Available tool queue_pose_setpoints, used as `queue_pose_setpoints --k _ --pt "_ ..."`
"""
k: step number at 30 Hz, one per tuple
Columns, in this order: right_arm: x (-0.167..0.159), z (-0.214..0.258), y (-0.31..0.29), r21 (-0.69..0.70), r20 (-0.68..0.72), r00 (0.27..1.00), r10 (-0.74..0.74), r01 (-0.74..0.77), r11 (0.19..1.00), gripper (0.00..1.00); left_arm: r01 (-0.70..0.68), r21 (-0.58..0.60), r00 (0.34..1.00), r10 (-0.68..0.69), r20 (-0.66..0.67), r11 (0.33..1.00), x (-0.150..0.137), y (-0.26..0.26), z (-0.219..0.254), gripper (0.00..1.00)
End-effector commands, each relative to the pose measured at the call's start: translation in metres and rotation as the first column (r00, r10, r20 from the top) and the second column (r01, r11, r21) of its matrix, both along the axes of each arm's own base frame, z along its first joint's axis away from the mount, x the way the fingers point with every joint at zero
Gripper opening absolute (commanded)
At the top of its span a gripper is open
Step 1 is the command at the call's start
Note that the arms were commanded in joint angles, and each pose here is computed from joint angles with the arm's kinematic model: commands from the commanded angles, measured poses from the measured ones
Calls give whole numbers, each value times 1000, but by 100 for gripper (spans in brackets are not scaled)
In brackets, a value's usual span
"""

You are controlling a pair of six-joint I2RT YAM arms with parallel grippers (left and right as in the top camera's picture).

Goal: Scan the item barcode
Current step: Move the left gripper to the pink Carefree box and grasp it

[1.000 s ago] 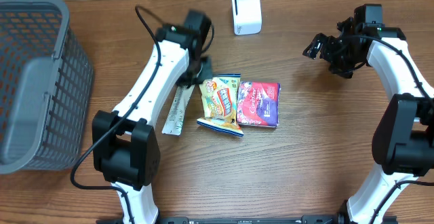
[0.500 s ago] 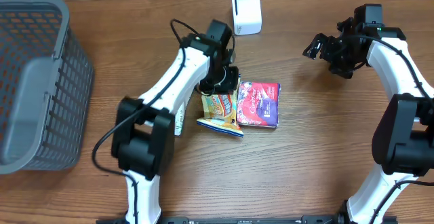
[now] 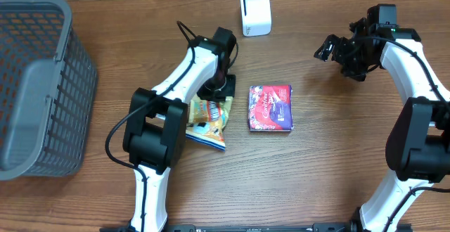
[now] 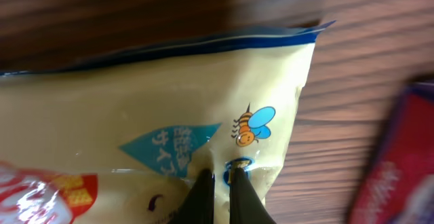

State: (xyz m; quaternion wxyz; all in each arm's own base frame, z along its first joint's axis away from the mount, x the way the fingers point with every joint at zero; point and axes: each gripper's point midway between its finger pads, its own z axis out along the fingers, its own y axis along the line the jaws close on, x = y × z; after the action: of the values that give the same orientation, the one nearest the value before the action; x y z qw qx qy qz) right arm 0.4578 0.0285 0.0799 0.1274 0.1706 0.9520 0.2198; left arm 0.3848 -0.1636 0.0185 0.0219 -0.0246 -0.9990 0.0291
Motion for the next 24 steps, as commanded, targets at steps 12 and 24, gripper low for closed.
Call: queue_pose_setpoints --k 12,24 --pt "1 -1 1 7 1 1000 3 -3 1000 100 83 -335 994 -100 -33 939 -3 -55 84 26" --pt "1 -1 1 7 1 1000 3 -3 1000 100 41 -540 977 -147 -155 841 -43 -89 31 49"
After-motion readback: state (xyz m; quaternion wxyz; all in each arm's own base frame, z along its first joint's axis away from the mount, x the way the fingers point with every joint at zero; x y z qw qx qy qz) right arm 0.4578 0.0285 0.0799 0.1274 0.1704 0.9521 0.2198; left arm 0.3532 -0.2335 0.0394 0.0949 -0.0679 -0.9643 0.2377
